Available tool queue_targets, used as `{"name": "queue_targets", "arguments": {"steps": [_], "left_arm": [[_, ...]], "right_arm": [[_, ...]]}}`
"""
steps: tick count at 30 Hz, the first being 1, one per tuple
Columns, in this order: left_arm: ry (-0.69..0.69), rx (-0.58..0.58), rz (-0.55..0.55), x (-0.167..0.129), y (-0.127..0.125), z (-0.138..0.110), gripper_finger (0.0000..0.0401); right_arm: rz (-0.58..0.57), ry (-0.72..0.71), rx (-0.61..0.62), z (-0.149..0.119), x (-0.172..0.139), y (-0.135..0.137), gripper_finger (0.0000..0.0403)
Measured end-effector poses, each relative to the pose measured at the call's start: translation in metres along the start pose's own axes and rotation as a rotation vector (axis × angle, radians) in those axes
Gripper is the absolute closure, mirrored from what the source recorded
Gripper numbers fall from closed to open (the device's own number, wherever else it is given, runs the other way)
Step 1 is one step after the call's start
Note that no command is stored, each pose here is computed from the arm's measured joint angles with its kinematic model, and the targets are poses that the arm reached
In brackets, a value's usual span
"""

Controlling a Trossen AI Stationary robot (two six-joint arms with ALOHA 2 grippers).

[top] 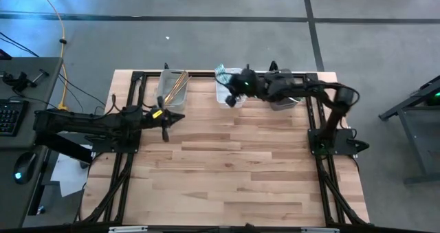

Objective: Sort silverware by color (type)
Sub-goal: Return to Home Position

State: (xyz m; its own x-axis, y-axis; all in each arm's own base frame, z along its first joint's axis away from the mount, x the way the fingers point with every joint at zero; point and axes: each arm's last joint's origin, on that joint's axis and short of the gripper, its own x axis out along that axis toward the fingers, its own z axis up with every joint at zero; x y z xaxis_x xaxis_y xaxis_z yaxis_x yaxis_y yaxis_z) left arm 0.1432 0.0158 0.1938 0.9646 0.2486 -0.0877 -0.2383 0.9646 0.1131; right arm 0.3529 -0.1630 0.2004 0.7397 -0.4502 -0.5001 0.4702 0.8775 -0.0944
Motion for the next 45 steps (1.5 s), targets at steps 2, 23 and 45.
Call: {"name": "queue_targets", "arguments": {"steps": [2,23,45], "left_arm": [[-0.022,-0.003,-0.026,0.001,0.000,0.002,0.0401],[0.038,0.012,-0.155,0.015,-0.006,-0.009,0.0401],[0.025,0.024,-0.154,-0.002,-0.003,-0.004,0.0401]], "right_arm": [[0.030,-0.042,-0.010,-0.012,-0.015,0.007,0.0387],[0.270,-0.382,-0.131,-0.106,-0.157,0.050,0.0403],[0.236,-0.575,-0.143,-0.161,-0.220,0.022,0.0403]]}}
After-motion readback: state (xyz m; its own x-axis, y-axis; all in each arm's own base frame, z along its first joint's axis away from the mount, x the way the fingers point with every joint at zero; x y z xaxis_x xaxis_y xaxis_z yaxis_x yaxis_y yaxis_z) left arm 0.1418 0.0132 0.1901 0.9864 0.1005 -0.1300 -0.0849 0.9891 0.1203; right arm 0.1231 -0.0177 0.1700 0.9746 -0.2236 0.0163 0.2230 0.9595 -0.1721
